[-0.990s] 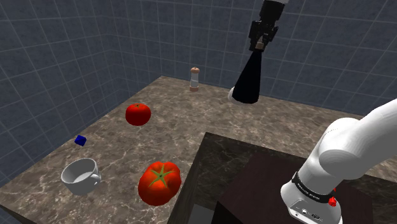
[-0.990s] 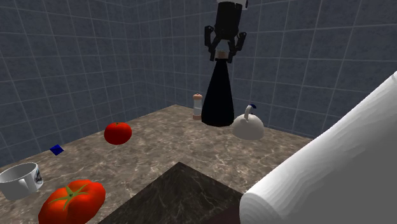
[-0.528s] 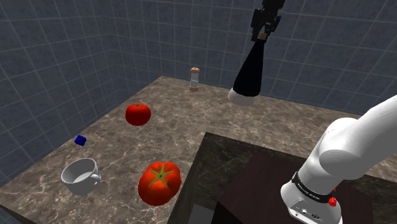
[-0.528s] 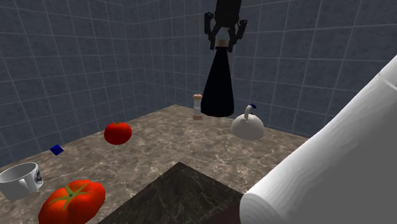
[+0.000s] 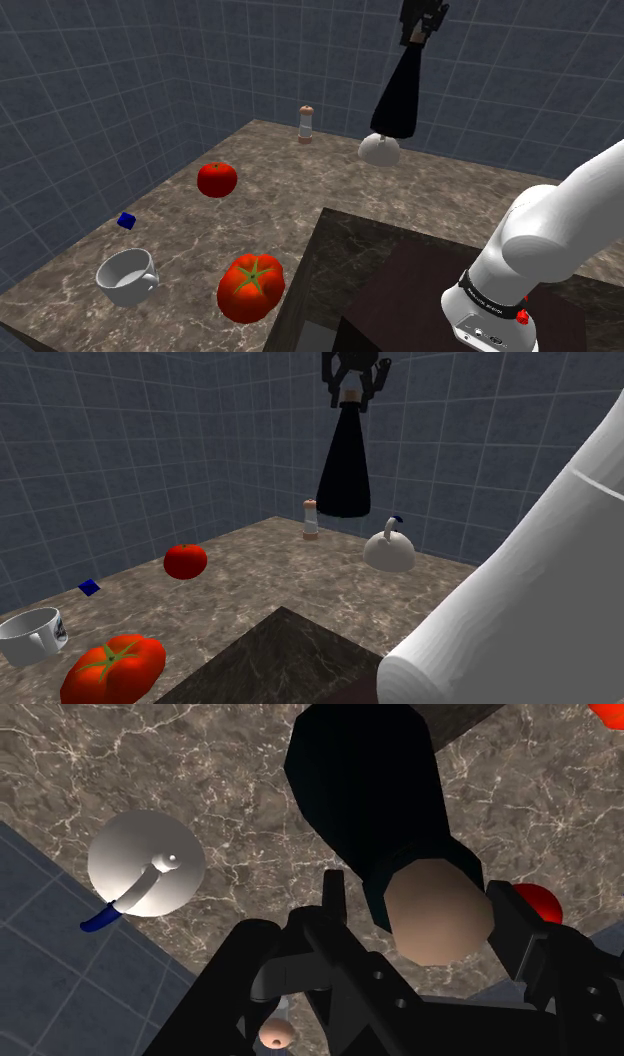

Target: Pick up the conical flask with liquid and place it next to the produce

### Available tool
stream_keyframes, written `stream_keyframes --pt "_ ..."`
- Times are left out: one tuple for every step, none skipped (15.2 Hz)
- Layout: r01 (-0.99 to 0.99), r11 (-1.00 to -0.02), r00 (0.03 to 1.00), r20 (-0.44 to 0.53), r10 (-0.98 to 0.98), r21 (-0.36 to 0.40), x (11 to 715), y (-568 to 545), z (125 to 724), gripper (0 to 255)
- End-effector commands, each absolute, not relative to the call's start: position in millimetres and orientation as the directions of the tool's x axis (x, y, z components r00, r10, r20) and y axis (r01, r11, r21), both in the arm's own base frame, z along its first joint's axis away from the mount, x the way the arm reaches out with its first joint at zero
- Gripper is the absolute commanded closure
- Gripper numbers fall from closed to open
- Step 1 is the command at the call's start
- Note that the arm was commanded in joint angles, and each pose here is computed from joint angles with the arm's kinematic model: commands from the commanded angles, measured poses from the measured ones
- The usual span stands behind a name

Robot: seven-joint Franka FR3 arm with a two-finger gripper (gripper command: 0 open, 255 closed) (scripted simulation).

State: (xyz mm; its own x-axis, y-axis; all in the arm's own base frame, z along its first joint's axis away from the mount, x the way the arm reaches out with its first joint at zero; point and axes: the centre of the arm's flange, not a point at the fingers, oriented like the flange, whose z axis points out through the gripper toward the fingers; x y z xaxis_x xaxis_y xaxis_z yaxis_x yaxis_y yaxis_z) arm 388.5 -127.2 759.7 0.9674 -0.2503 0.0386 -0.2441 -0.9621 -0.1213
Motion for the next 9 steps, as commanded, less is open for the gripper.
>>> stream_keyframes --pt "-0.244 -0.962 0.967 0.04 -0.25 -0.122 389 -127 770 255" --pt "-0.244 -0.962 0.967 0.04 -0.25 -0.122 388 -114 767 255" --pt "-0.244 -0.962 0.967 0.04 -0.25 -0.122 388 -101 764 255" --pt "-0.244 -0.962 0.967 0.04 -0.25 -0.122 387 -89 761 255" --pt "-0.244 -0.962 0.967 0.04 -0.25 -0.122 386 -76 758 255" --pt "-0.244 -0.962 0.967 0.04 -0.25 -0.122 386 -63 755 255" --pt "-0.244 -0.962 0.967 0.04 -0.25 -0.122 385 -50 753 255" --pt "-0.244 -0.962 0.967 0.04 -0.25 -0.122 385 -37 750 255" --pt "-0.244 -0.962 0.967 0.04 -0.25 -0.122 384 -24 747 255"
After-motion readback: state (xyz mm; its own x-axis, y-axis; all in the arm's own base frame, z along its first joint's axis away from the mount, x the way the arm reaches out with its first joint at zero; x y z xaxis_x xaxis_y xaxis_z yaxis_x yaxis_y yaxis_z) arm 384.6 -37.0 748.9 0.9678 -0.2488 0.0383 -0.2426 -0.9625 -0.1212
